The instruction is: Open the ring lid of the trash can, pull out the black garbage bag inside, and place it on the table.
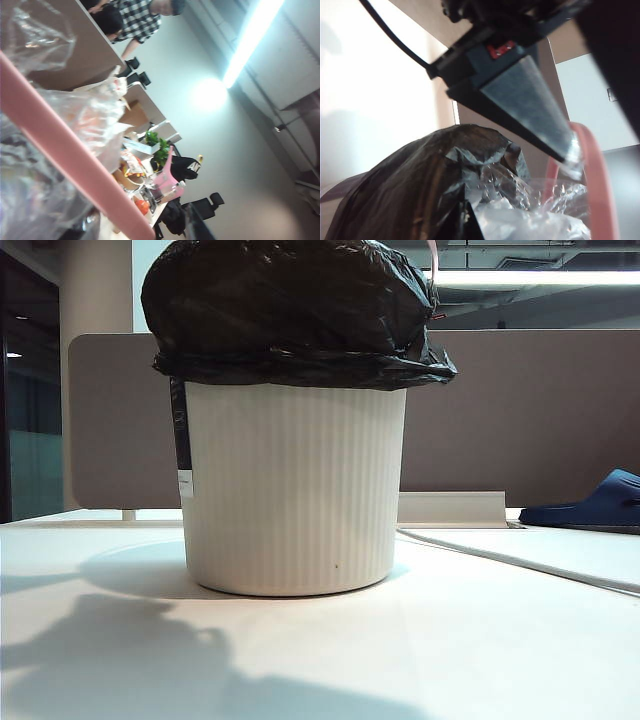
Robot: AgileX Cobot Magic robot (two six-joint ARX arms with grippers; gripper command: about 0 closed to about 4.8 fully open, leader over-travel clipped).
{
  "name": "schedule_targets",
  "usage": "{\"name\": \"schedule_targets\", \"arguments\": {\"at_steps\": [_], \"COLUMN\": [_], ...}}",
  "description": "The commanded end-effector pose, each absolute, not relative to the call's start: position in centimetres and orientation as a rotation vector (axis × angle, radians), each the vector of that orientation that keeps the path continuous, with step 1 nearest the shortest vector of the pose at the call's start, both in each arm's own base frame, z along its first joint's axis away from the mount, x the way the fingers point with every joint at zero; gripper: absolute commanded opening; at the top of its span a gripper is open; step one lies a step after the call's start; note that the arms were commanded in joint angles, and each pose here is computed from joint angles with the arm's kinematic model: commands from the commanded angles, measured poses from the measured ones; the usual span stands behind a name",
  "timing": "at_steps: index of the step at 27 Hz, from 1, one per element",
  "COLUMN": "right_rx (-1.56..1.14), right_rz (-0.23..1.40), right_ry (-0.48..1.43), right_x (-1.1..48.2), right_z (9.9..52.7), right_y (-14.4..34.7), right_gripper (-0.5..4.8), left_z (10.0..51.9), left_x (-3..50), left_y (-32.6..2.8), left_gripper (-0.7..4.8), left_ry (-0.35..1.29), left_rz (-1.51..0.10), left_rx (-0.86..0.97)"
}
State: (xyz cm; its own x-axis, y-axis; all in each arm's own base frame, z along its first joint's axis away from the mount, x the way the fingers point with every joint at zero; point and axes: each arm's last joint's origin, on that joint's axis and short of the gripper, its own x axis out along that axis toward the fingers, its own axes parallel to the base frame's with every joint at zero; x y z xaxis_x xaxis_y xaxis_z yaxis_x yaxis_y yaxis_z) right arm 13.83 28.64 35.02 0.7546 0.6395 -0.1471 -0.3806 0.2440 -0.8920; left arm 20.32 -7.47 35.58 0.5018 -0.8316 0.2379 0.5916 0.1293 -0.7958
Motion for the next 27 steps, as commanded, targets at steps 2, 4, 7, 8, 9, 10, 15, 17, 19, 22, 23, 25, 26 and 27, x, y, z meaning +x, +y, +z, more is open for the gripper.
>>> {"name": "schedule_targets", "arguments": {"at_steps": [2, 4, 7, 8, 9, 10, 15, 17, 19, 22, 23, 25, 26, 27], "right_rx": [-1.138, -1.139, -1.126, -1.127, -1.126, -1.122, -1.105, -1.104, -1.109, -1.096, -1.091, -1.095, -1.095, -1.09], "right_rz": [0.65, 0.63, 0.61, 0.606, 0.603, 0.587, 0.539, 0.528, 0.505, 0.493, 0.486, 0.472, 0.459, 0.457], "right_ry": [-0.296, -0.306, -0.31, -0.308, -0.307, -0.304, -0.306, -0.307, -0.312, -0.322, -0.325, -0.334, -0.34, -0.344], "right_x": [14.1, 14.2, 14.5, 14.6, 14.6, 14.7, 15.1, 15.3, 15.3, 15.3, 15.3, 15.4, 15.4, 15.4], "right_z": [35.3, 35.3, 35.5, 35.5, 35.5, 35.5, 35.9, 35.9, 36.1, 36.3, 36.4, 36.5, 36.6, 36.7], "right_y": [28.9, 29.1, 29.0, 29.0, 29.0, 29.0, 28.7, 28.6, 28.6, 28.6, 28.6, 28.5, 28.5, 28.5], "right_gripper": [-0.01, -0.01, -0.01, -0.01, -0.01, -0.01, -0.01, -0.01, -0.01, -0.01, -0.01, -0.01, -0.01, -0.01], "left_z": [36.1, 36.1, 36.1, 36.1, 36.1, 36.1, 36.1, 36.1, 36.1, 36.1, 36.1, 36.1, 36.1, 36.1], "left_x": [20.1, 20.1, 20.1, 20.1, 20.1, 20.0, 20.0, 20.0, 20.0, 20.0, 20.0, 20.0, 20.0, 20.0], "left_y": [-7.5, -7.5, -7.5, -7.5, -7.5, -7.5, -7.5, -7.5, -7.5, -7.5, -7.5, -7.5, -7.5, -7.5], "left_gripper": [2.17, 2.17, 2.17, 2.17, 2.17, 2.17, 2.17, 2.17, 2.17, 2.17, 2.17, 2.17, 2.17, 2.17], "left_ry": [0.266, 0.267, 0.266, 0.268, 0.272, 0.273, 0.277, 0.277, 0.278, 0.283, 0.285, 0.284, 0.283, 0.282], "left_rz": [-1.087, -1.087, -1.093, -1.096, -1.1, -1.103, -1.108, -1.109, -1.111, -1.118, -1.12, -1.121, -1.121, -1.122], "left_rx": [-0.988, -0.99, -0.987, -0.986, -0.984, -0.982, -0.98, -0.979, -0.978, -0.975, -0.973, -0.973, -0.972, -0.972]}}
